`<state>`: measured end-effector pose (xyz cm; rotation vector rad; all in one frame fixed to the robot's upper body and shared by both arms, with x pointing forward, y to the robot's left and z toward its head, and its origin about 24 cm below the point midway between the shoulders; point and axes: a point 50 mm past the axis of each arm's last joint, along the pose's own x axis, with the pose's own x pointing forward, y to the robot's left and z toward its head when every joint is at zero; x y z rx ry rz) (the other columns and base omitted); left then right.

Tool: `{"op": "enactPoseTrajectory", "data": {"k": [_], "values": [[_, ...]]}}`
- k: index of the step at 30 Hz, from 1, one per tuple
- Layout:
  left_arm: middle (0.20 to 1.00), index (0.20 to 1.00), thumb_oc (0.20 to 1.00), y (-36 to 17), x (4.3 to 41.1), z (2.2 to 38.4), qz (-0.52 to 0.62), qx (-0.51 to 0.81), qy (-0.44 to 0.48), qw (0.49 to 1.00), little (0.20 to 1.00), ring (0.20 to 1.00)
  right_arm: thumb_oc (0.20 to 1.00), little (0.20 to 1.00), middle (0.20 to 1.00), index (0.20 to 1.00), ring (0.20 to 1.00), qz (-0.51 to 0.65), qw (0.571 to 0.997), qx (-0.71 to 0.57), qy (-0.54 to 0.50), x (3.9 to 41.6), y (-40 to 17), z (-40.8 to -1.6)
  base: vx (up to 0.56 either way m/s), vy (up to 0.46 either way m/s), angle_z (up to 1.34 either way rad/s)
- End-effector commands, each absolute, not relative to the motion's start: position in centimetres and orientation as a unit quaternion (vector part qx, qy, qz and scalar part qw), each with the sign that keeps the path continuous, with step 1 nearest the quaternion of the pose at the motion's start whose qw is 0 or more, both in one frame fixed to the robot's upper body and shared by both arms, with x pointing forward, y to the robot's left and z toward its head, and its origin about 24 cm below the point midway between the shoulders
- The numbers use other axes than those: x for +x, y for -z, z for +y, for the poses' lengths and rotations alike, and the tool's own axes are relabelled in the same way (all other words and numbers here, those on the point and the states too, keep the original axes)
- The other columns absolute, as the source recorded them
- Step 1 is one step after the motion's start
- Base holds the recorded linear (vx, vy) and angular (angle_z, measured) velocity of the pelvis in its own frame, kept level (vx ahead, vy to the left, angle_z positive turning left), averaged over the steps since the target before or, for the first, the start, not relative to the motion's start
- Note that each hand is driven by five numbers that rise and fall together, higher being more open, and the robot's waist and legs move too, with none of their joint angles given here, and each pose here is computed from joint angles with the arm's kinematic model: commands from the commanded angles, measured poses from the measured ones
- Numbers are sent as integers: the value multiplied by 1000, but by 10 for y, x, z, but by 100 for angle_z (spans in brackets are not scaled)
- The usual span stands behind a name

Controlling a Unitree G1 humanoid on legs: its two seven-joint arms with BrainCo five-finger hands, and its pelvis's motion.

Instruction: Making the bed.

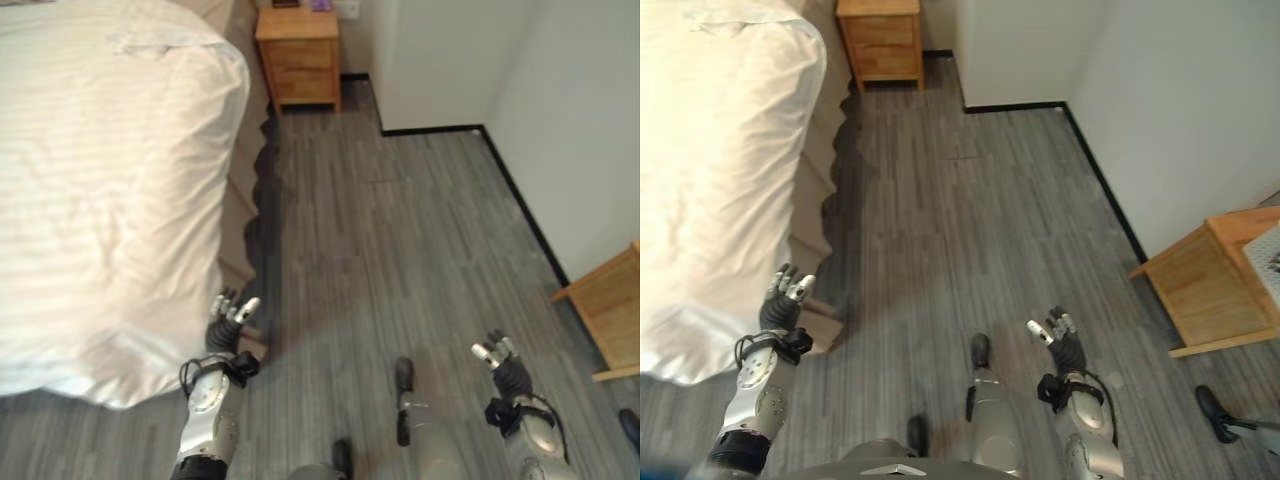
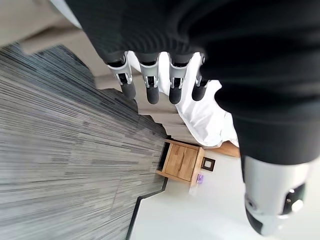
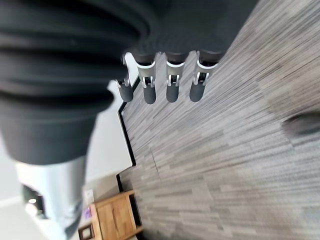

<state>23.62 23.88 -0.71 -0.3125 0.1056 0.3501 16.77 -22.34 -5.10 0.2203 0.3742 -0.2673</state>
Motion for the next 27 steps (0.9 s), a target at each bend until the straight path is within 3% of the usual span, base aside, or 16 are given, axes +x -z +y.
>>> {"op": "enactPoseTrajectory", "data": {"k": [1, 6, 9, 20, 23, 27], "values": [[1000, 1000, 1000, -16, 239, 251, -14, -145, -166, 975, 1000, 1000, 1000, 1000, 1000, 1000, 1000, 112, 984, 95, 99, 196, 26, -227, 427, -212, 54], [1000, 1000, 1000, -7, 235, 243, 5, -188, -161, 969, 1000, 1000, 1000, 1000, 1000, 1000, 1000, 96, 983, 98, 118, 201, 16, -242, 693, -469, 15], [1000, 1000, 1000, 2, 228, 245, 19, -208, -178, 962, 1000, 1000, 1000, 1000, 1000, 1000, 1000, 77, 984, 106, 122, 211, 9, -243, 636, -61, -15], [1000, 1000, 1000, 18, 201, 267, 53, -164, -222, 960, 1000, 1000, 1000, 1000, 1000, 1000, 1000, 60, 992, 91, 55, 223, 3, -214, 816, 168, -37], [1000, 1000, 1000, 6, 212, 273, 29, -168, -231, 958, 1000, 1000, 1000, 1000, 1000, 1000, 1000, 60, 987, 146, 19, 229, 5, -187, 646, 329, -7], [1000, 1000, 1000, 1, 220, 267, 14, -187, -206, 960, 1000, 1000, 1000, 1000, 1000, 1000, 1000, 59, 991, 121, -10, 229, 1, -188, 737, 32, 35]]}}
